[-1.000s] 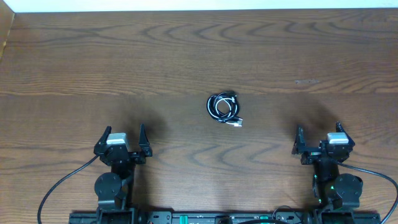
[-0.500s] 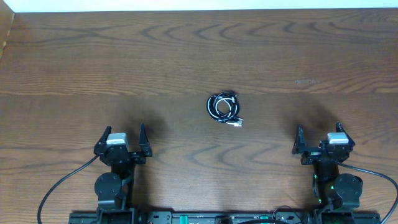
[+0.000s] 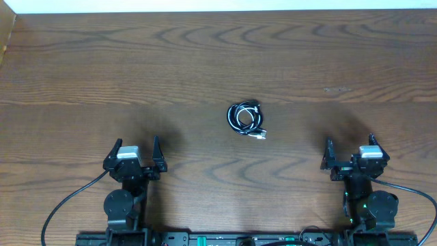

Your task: Untangle cables

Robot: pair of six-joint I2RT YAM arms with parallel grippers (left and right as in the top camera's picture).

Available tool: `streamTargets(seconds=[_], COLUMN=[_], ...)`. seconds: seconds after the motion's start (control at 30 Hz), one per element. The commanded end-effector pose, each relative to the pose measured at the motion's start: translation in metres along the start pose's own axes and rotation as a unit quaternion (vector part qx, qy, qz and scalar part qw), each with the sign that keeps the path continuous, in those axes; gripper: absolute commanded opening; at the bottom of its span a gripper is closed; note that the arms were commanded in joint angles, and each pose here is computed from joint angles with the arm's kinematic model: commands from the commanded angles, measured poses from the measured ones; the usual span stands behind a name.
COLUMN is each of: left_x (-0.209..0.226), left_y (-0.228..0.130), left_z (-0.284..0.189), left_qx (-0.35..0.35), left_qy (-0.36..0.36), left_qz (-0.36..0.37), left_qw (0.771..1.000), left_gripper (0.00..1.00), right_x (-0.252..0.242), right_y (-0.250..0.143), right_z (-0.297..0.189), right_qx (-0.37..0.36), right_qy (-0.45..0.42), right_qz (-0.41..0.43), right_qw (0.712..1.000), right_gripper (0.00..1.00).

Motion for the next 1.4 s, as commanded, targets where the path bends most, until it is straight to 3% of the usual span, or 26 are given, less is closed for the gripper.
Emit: streamTargets(seconds=[0.0, 0.13, 0.2, 0.27, 0.33, 0.4, 0.5, 0.6, 0.73, 0.87, 0.93, 1.07, 1.13, 1.2, 1.37], left_x=[0.001, 0.0, -0.019, -0.036, -0.045, -0.049, -0.051, -0.047, -0.041, -0.035, -0.034, -0.032, -0.031, -0.033, -0.042], left_y=[-0.013, -0.011, -0.006, 0.002, 0.016, 0.031, 0.066, 0.097, 0.142, 0.177, 0.19, 0.189, 0.183, 0.17, 0.144], left_z=[0.001, 0.001, -0.001, -0.007, -0.014, -0.02, -0.038, -0.052, -0.068, -0.066, -0.053, -0.028, -0.013, 0.004, 0.04], left_qx=[0.031, 0.026, 0.012, 0.009, -0.019, -0.065, -0.167, -0.212, -0.219, -0.117, -0.004, 0.174, 0.257, 0.332, 0.43], left_qy=[0.014, 0.007, -0.109, -0.224, -0.297, -0.34, -0.389, -0.39, -0.376, -0.364, -0.37, -0.363, -0.353, -0.354, -0.373], left_qz=[0.006, 0.003, -0.081, -0.153, -0.179, -0.161, -0.114, -0.1, -0.077, -0.087, -0.101, -0.129, -0.148, -0.174, -0.26], left_qw=[0.999, 1.0, 0.991, 0.963, 0.938, 0.924, 0.899, 0.891, 0.897, 0.92, 0.923, 0.906, 0.887, 0.857, 0.78], left_gripper=[0.92, 0.93, 0.93, 0.92, 0.92, 0.93, 0.93, 0.93, 0.93, 0.93, 0.93, 0.93, 0.93, 0.93, 0.93], right_x=[-0.002, 0.0, 0.019, 0.03, 0.038, 0.041, 0.047, 0.05, 0.052, 0.055, 0.057, 0.057, 0.059, 0.066, 0.085], right_y=[-0.001, 0.0, 0.001, 0.001, 0.007, 0.014, 0.044, 0.088, 0.13, 0.164, 0.18, 0.192, 0.192, 0.19, 0.177], right_z=[0.0, 0.0, -0.002, -0.006, -0.01, -0.012, -0.021, -0.04, -0.056, -0.061, -0.055, -0.031, -0.017, 0.001, 0.033], right_qx=[0.001, -0.002, 0.017, 0.044, 0.06, 0.062, -0.022, -0.136, -0.164, -0.085, 0.0, 0.148, 0.211, 0.282, 0.365], right_qy=[-0.009, 0.001, 0.116, 0.181, 0.231, 0.251, 0.311, 0.353, 0.324, 0.274, 0.246, 0.211, 0.21, 0.25, 0.382], right_qz=[-0.004, 0.006, 0.128, 0.204, 0.284, 0.342, 0.315, 0.272, 0.221, 0.152, 0.129, 0.137, 0.146, 0.16, 0.232], right_qw=[1.0, 1.0, 0.985, 0.961, 0.929, 0.903, 0.896, 0.885, 0.905, 0.946, 0.961, 0.956, 0.944, 0.913, 0.817], right_gripper=[0.99, 0.99, 0.99, 0.99, 0.99, 0.99, 0.99, 0.99, 0.99, 0.99, 0.99, 0.99, 0.99, 0.99, 0.99])
Point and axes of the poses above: each gripper's point midway between its finger pads, its own z axis out along the fingers, its own x axis along the line the jaws close on, y = z × x, the point moved 9 cm from there along -z, back along the fingers, and after that the axes turned 8 degrees about z, right-handed, at the moved point
